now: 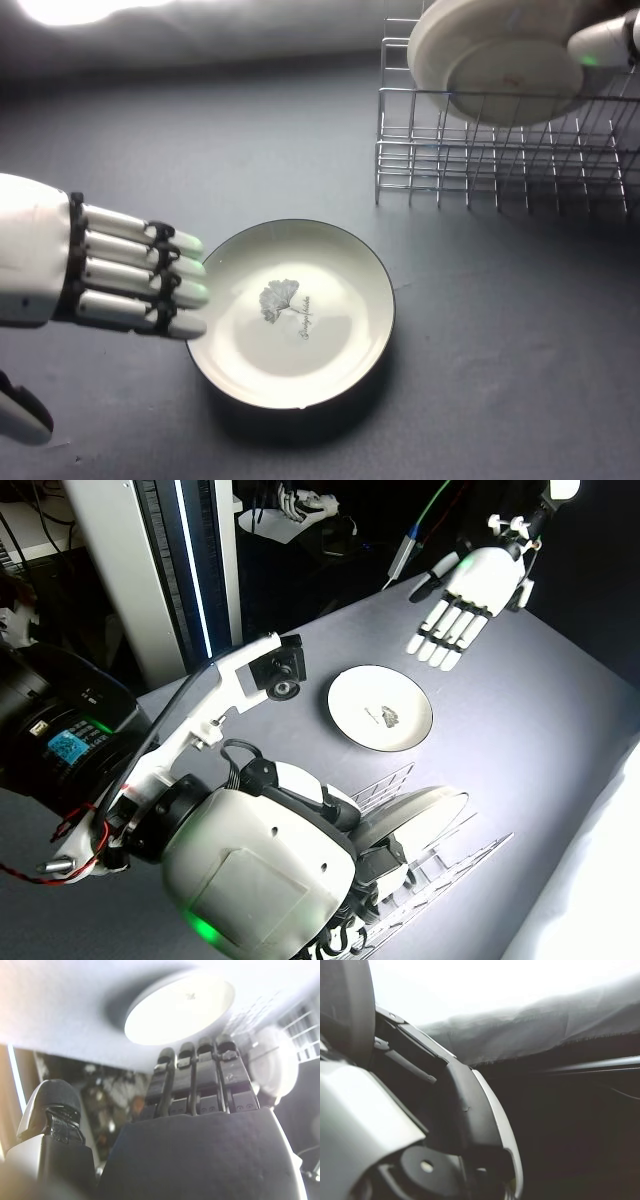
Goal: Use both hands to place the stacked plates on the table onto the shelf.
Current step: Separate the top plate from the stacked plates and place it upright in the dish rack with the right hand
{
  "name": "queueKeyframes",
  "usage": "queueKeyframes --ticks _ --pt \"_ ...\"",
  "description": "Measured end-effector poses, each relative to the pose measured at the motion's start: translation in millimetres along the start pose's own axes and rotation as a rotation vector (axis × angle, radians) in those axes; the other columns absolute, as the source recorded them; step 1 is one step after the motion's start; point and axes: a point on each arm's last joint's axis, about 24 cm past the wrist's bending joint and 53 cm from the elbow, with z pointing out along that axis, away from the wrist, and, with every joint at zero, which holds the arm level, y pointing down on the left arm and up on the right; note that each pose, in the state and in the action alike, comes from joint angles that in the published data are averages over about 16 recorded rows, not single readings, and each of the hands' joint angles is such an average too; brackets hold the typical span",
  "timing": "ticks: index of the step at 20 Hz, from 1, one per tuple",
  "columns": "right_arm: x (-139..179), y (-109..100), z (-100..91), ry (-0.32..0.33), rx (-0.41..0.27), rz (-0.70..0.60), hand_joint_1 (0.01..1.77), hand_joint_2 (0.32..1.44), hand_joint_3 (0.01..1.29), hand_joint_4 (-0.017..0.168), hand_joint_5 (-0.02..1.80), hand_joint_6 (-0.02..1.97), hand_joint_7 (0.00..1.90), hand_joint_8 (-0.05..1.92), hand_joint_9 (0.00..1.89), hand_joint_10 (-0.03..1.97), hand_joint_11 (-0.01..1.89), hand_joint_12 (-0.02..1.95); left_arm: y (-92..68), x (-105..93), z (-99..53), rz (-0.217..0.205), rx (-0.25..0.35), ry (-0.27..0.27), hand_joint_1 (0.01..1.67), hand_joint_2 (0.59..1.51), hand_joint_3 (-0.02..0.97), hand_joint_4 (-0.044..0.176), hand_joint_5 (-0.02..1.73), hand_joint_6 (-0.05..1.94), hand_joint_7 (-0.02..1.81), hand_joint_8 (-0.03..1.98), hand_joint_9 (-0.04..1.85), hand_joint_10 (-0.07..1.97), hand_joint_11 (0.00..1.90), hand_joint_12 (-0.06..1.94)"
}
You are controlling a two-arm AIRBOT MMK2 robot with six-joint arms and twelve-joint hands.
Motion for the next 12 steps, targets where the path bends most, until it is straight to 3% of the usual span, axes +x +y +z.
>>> queueKeyframes --ticks 8,12 --pt "-0.3 -9.7 -3.2 0.002 0.009 -0.028 1.33 1.03 0.01 -0.008 0.95 0.86 1.08 0.80 1.01 0.53 0.75 1.15 -7.2 11.9 23.1 0.014 0.082 0.039 0.02 1.184 0.010 0.002 0.02 0.02 0.02 0.01 0.02 0.00 0.01 0.01" --pt "0.2 -10.4 -4.0 0.005 0.005 -0.042 1.28 1.05 0.01 -0.007 0.89 0.74 1.02 0.64 0.98 0.29 0.67 1.17 -2.2 16.0 32.3 0.022 0.086 0.053 0.02 1.185 0.009 0.002 0.02 0.02 0.02 0.01 0.02 0.01 0.01 0.01"
